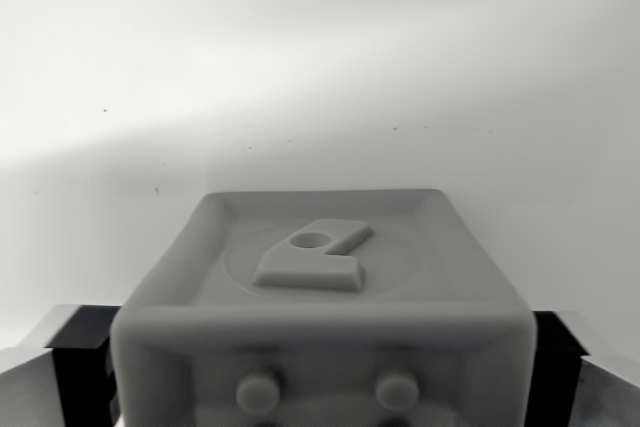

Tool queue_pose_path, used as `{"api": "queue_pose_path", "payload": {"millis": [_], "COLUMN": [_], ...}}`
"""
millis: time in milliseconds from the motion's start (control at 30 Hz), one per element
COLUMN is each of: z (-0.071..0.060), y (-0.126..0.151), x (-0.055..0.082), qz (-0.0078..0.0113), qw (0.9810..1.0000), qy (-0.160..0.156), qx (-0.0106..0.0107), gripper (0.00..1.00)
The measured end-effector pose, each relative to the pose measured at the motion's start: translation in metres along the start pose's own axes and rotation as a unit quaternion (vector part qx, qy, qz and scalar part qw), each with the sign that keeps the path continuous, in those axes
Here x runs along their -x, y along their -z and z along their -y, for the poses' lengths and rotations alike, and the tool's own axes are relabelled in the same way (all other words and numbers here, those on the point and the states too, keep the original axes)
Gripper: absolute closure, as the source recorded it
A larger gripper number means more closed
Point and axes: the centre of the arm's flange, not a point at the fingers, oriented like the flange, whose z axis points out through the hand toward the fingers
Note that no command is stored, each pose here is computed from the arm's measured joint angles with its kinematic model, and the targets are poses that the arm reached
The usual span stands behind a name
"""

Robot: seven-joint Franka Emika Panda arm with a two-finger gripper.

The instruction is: Destack cube

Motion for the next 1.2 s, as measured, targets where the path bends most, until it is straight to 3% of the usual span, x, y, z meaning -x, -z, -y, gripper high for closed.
{"api": "queue_pose_path", "payload": {"millis": [667, 1200], "z": [0.000, 0.001], "y": [0.000, 0.027], "x": [0.000, -0.001], "qz": [0.0000, -0.0004], "qw": [1.0000, 1.0000], "qy": [0.000, -0.001], "qx": [0.0000, -0.0024], "gripper": [0.00, 0.00]}}
